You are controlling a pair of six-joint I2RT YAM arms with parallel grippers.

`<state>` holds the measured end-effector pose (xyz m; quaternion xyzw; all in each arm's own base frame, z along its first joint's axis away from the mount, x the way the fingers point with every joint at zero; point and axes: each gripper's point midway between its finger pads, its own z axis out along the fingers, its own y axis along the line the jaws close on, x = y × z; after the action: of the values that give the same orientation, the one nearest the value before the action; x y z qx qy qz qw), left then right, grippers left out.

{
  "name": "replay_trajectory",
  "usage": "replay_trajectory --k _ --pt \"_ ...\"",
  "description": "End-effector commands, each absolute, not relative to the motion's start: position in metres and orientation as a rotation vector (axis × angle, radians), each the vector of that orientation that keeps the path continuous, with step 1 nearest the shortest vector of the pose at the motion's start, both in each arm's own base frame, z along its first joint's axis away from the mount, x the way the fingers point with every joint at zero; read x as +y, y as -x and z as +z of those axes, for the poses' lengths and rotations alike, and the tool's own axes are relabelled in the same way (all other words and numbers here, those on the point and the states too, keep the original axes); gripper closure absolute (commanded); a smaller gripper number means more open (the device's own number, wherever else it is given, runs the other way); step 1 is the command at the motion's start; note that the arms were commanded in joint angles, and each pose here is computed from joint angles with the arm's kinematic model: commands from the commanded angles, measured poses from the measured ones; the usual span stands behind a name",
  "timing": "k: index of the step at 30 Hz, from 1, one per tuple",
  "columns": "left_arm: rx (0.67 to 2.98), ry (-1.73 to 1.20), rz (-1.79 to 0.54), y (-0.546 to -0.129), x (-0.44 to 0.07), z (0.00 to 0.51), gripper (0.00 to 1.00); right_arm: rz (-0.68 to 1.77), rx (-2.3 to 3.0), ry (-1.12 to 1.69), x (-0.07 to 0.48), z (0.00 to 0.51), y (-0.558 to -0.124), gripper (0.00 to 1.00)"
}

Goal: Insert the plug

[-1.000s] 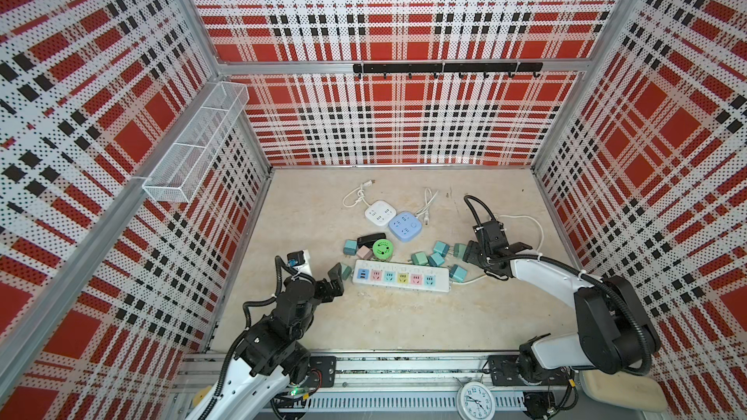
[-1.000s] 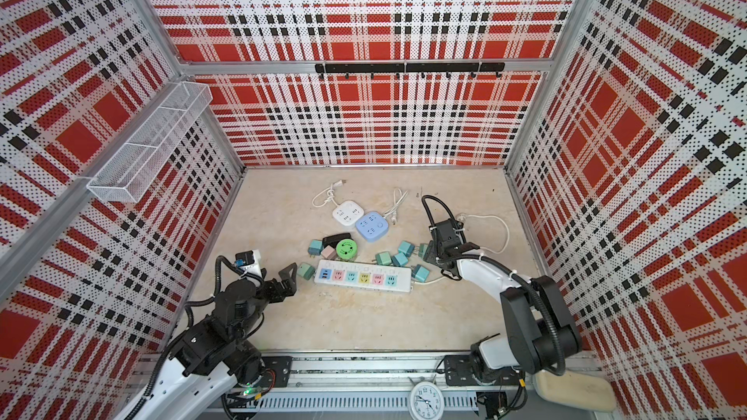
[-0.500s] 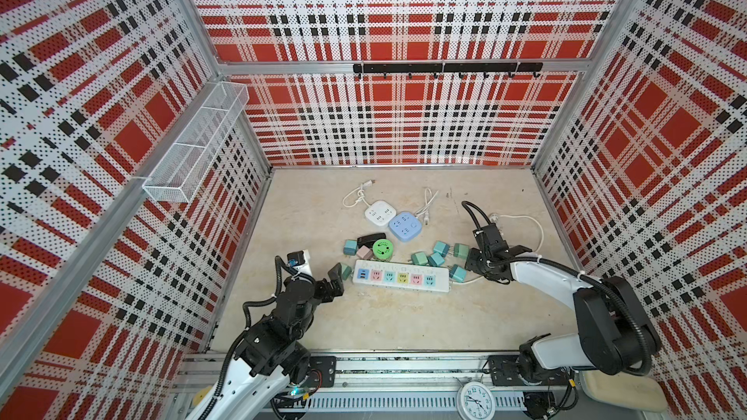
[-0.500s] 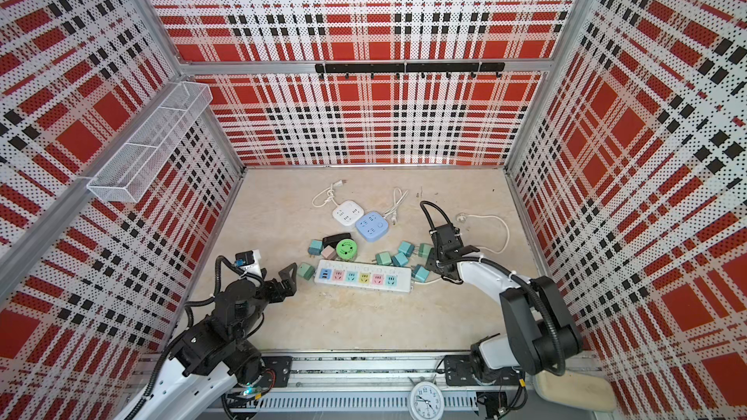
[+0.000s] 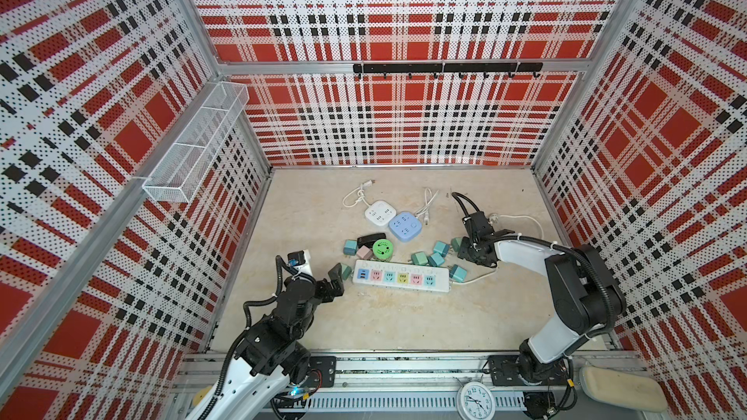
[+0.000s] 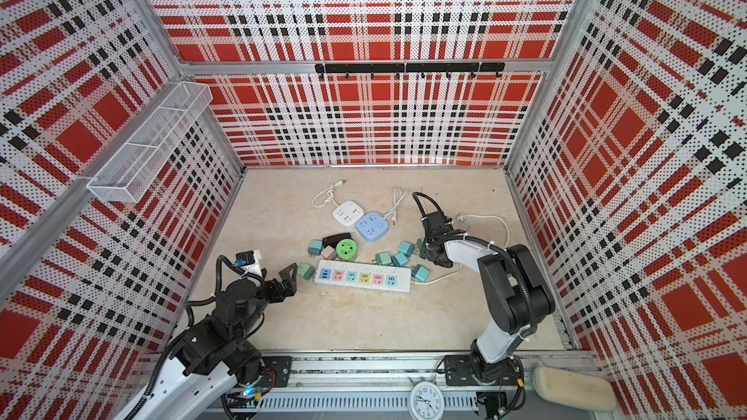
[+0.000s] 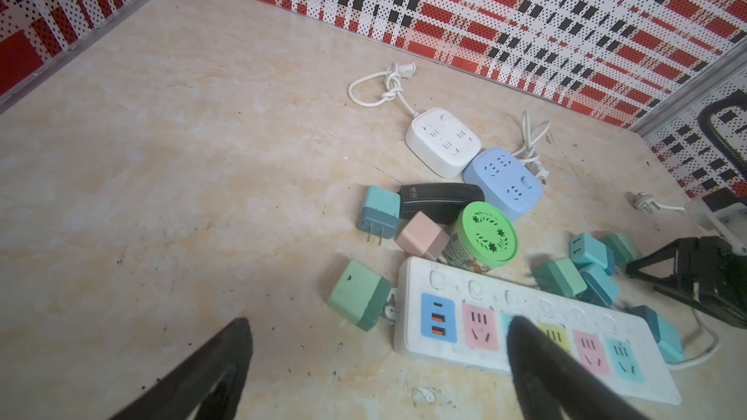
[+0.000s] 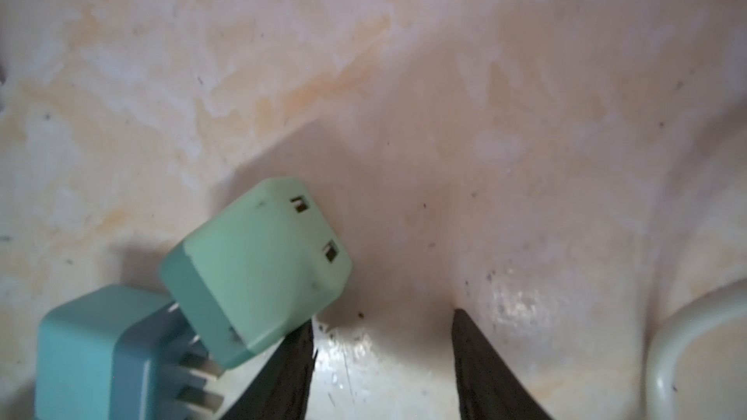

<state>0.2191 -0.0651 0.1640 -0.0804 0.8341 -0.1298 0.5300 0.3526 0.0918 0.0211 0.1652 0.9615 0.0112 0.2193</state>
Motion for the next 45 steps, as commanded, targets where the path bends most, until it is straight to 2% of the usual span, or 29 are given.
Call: replay_trajectory --k 1,10,18,24,35,45 --pt "1.99 0.216 -0.297 -0.219 -0.061 0.161 0.01 -0.026 2.64 -0.475 0.085 0.017 -0.368 0.44" --pt "1.991 0.216 -0.299 -0.219 -0.062 0.161 0.01 -0.022 2.624 -0.484 0.091 0.021 -0.396 0.41" --pt "1.989 0.179 -0.326 -0.219 -0.068 0.163 0.01 0.046 2.543 -0.459 0.094 0.07 -0.397 0.38" --pt "1.983 0.164 -0.338 -0.218 -0.07 0.163 0.0 0.127 2.514 -0.397 0.118 0.09 -0.396 0.28" --pt "1.988 0.17 -0.326 -0.22 -0.069 0.163 0.0 0.105 2.599 -0.417 0.133 0.06 -0.414 0.24" --pt "1.993 0.17 -0.319 -0.221 -0.069 0.162 0.01 0.054 2.657 -0.373 0.147 0.042 -0.416 0.26"
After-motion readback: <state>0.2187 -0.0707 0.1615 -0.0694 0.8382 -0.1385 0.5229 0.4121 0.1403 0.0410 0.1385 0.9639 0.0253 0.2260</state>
